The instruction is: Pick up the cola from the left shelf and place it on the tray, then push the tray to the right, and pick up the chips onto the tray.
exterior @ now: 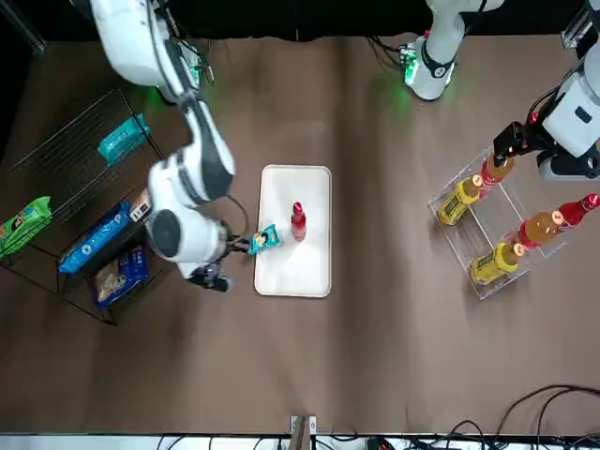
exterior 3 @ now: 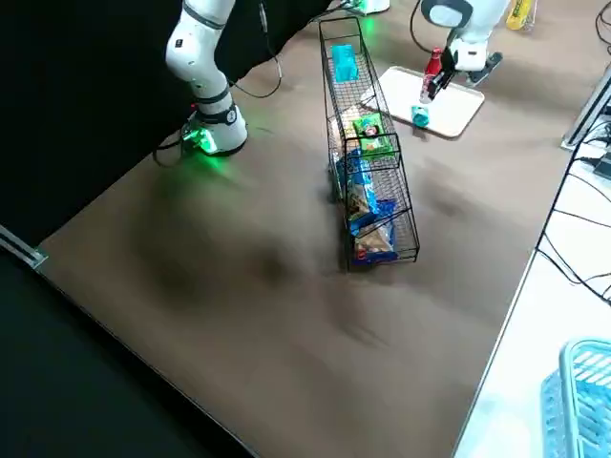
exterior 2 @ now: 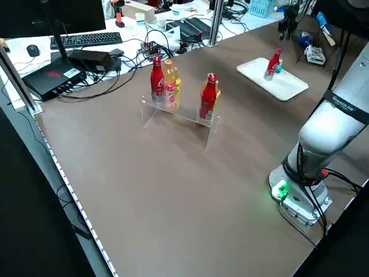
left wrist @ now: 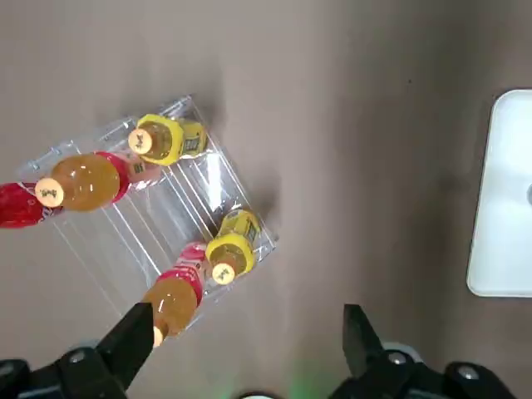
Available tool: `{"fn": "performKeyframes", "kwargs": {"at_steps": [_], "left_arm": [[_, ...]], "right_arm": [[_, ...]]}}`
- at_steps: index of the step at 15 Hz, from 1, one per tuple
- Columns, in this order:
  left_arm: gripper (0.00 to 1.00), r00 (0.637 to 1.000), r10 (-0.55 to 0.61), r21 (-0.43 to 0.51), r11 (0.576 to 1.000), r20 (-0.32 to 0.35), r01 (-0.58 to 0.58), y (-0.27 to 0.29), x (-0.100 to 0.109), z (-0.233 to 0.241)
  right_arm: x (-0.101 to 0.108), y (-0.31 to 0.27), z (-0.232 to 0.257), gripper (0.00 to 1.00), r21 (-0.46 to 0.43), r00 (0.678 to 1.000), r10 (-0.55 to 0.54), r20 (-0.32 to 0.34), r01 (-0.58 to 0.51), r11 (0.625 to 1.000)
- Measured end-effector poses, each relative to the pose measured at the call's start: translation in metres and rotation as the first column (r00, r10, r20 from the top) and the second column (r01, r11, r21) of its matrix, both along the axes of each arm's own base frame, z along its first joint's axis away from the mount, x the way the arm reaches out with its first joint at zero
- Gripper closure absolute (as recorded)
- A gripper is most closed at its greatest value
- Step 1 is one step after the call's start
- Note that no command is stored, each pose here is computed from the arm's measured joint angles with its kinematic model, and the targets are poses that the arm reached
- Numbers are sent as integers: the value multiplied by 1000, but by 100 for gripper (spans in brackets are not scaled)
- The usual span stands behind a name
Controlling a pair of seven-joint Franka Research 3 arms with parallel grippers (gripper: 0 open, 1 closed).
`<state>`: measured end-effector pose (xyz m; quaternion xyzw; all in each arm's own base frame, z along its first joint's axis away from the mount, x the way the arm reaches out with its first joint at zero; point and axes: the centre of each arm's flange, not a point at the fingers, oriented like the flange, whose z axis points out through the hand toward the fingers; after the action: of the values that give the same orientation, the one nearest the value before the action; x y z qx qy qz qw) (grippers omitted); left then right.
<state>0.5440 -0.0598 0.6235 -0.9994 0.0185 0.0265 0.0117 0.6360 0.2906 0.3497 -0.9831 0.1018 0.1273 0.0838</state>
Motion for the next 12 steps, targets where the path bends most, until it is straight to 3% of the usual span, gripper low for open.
{"fn": "performKeyframes", "kwargs": {"at_steps": [3, 7, 9, 11, 12], "left_arm": [[0, 1000, 1, 0, 1000, 0, -1, 9, -5, 0], [0, 1000, -3, 2, 1000, 17, 2, 21, -7, 4], [0, 1000, -6, 3, 1000, 20, 6, 19, -7, 4], [0, 1000, -8, 3, 1000, 17, 8, 18, -7, 2], [0, 1000, -9, 3, 1000, 14, 9, 18, -7, 1]], "right_arm": [[10, -68, 68, 44, 24, 997, 59, 44, -60, 998], [1, -162, 158, 44, -40, 986, 126, 114, -122, 992], [-17, -200, 202, 42, -60, 977, 166, 131, -160, 985], [-40, -225, 239, 30, -48, 977, 170, 125, -165, 985], [-50, -234, 254, 28, -42, 976, 168, 135, -164, 986]]}}
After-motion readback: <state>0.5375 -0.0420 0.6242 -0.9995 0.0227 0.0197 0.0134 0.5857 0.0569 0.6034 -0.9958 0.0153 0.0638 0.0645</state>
